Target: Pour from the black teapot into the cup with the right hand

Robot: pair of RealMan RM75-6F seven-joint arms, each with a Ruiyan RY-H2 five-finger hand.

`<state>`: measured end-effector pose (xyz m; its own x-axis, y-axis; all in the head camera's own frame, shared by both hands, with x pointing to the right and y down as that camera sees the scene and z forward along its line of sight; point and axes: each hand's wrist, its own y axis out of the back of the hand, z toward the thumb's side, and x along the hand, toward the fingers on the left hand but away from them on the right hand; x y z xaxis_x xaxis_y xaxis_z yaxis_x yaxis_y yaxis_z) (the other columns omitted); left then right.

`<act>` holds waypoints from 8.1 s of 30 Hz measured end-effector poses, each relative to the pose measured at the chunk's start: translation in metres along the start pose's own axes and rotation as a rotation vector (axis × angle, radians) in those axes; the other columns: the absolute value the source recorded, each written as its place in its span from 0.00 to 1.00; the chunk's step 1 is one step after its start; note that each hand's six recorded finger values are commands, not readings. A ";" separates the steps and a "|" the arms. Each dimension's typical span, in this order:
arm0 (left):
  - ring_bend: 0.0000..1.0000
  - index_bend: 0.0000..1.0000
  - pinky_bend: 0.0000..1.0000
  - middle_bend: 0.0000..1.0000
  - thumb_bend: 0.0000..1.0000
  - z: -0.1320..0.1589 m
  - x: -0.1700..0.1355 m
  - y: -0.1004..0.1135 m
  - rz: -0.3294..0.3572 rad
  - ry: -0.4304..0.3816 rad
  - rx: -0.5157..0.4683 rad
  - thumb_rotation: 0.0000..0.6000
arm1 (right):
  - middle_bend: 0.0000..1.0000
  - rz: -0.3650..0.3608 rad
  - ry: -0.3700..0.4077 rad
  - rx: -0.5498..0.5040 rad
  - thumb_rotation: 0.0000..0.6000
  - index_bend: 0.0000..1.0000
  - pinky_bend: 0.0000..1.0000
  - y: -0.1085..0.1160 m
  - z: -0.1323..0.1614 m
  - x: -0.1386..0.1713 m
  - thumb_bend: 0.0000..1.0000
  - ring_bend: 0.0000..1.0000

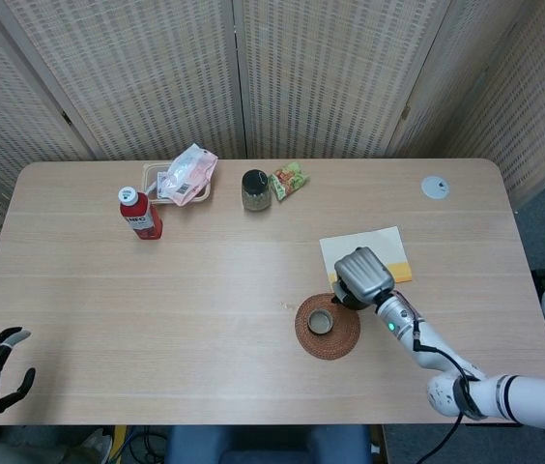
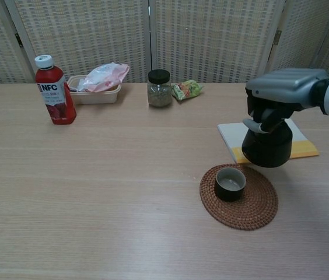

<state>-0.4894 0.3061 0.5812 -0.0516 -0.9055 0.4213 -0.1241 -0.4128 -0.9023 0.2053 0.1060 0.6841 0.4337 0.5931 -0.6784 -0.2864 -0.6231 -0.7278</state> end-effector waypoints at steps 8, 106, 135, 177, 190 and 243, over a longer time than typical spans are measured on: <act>0.21 0.25 0.08 0.20 0.36 -0.001 -0.003 0.001 0.005 0.007 -0.002 1.00 | 0.93 0.013 0.047 0.098 0.73 0.99 0.47 0.002 0.015 0.000 0.60 0.89; 0.21 0.25 0.08 0.20 0.36 -0.014 -0.015 -0.004 0.016 0.040 -0.028 1.00 | 0.93 0.054 0.148 0.716 0.73 0.99 0.50 0.012 0.084 -0.004 0.57 0.91; 0.21 0.25 0.08 0.20 0.36 -0.015 -0.016 -0.002 0.019 0.041 -0.022 1.00 | 0.93 0.059 0.144 0.664 0.73 0.99 0.51 0.010 0.085 -0.001 0.56 0.91; 0.21 0.25 0.08 0.20 0.36 0.010 -0.007 -0.001 -0.001 -0.020 -0.002 1.00 | 0.88 0.041 -0.074 -0.176 0.74 0.99 0.51 0.004 -0.031 0.049 0.46 0.88; 0.21 0.25 0.08 0.20 0.36 0.015 -0.004 -0.006 -0.014 -0.029 -0.006 1.00 | 0.86 0.074 -0.153 -0.206 0.74 0.99 0.51 -0.030 -0.071 0.060 0.40 0.84; 0.21 0.25 0.08 0.20 0.36 0.013 -0.006 -0.013 -0.028 -0.021 -0.010 1.00 | 0.83 0.071 -0.201 -0.152 0.69 0.96 0.41 -0.068 -0.088 0.058 0.00 0.81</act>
<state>-0.4742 0.3156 0.5887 -0.0271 -0.8953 0.4447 -0.1349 -0.4375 -0.8890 0.3250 0.1374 0.7029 0.2344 0.6248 -0.7448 -0.1719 -0.7274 -0.6643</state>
